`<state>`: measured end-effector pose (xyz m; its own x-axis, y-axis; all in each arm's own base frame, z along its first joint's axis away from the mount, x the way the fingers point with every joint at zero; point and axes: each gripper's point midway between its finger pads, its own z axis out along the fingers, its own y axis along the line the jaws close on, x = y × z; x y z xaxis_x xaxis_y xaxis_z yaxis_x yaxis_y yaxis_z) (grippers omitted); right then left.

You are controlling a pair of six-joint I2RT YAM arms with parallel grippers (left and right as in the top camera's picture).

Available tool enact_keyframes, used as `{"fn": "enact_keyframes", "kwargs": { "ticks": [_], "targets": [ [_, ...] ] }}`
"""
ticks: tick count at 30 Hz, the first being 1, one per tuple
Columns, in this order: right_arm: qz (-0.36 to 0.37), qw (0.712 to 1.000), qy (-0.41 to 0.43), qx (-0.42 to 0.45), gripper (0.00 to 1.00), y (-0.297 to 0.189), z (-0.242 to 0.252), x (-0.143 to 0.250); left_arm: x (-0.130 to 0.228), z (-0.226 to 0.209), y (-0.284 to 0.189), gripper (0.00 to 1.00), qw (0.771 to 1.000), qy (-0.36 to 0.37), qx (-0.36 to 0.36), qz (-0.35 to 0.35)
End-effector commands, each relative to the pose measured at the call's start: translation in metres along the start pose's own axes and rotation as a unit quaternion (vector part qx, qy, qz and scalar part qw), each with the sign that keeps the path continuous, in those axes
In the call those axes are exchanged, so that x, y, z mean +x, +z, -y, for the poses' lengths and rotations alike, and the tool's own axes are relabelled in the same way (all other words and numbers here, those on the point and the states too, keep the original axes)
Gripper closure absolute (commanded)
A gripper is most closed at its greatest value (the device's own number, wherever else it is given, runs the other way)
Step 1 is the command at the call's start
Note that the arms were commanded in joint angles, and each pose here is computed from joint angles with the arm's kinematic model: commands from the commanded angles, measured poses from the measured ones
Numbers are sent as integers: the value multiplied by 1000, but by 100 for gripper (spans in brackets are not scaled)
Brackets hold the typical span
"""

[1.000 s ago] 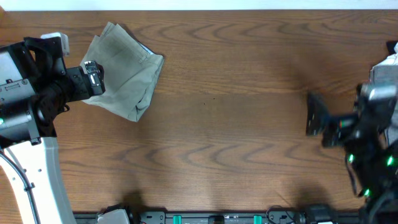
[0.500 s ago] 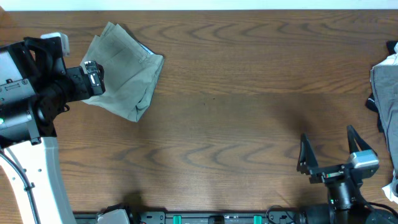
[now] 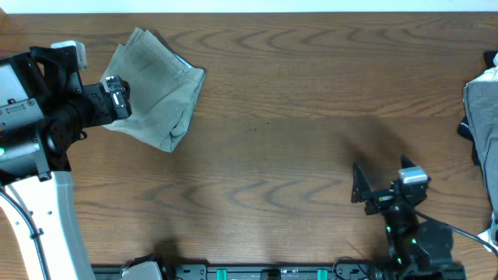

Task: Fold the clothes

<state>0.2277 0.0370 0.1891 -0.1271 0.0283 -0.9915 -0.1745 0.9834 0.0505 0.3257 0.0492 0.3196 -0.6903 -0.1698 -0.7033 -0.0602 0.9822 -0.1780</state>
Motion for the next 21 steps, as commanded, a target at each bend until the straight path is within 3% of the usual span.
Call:
{"fn": "enact_keyframes", "kwargs": {
  "ticks": [1, 21],
  "targets": [
    [-5, 1000, 14, -4, 1, 7, 0, 17, -1, -1, -1, 2, 1000, 10, -4, 1],
    [16, 999, 33, -6, 1, 18, 1, 29, -1, -1, -1, 2, 1000, 10, -4, 1]
  ]
}}
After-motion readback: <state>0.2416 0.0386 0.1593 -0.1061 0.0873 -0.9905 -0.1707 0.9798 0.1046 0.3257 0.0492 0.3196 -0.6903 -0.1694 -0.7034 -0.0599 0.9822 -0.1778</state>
